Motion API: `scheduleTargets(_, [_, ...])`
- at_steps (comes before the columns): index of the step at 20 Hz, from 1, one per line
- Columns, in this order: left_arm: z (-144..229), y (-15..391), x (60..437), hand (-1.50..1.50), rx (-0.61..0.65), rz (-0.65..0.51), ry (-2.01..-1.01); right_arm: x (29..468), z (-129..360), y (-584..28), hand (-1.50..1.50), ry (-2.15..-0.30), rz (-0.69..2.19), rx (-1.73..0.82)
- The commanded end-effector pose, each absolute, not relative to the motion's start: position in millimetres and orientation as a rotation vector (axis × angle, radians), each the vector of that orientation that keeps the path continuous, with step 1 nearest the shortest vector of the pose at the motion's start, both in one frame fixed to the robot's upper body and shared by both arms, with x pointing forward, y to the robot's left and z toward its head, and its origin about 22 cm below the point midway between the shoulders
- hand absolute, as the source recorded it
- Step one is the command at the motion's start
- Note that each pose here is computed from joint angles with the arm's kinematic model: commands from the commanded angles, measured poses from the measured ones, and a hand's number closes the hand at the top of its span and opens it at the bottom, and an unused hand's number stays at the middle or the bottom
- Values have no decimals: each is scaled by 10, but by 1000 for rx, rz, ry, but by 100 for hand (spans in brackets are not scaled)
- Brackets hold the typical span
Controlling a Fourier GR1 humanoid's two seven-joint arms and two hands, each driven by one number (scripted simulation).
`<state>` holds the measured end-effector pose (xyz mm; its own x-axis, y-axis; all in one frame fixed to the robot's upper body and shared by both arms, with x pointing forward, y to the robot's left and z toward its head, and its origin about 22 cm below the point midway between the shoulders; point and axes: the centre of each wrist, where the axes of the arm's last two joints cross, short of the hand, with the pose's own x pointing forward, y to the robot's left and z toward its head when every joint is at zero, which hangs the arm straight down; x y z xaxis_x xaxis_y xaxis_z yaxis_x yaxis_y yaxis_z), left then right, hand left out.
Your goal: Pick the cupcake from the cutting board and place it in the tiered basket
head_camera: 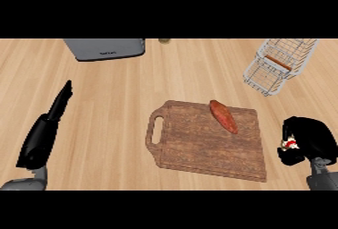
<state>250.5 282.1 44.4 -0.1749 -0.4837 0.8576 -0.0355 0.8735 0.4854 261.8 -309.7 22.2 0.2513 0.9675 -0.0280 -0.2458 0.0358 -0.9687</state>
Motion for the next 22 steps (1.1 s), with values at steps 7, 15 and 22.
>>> scheduleTargets(7, [492,2704,2488,0,366,-434,-1744,1828,1127,-5354,150,-756,472,-1394])
scheduleTargets(15, [626,2809,2578,0,353,-480,-1745,1351,1902,-5729,150,-1084,354,-1303])
scheduleTargets(22, [592,2685,2655,0,319,-493,-1776,1597,2513,-5700,150,-1228,332,-1321])
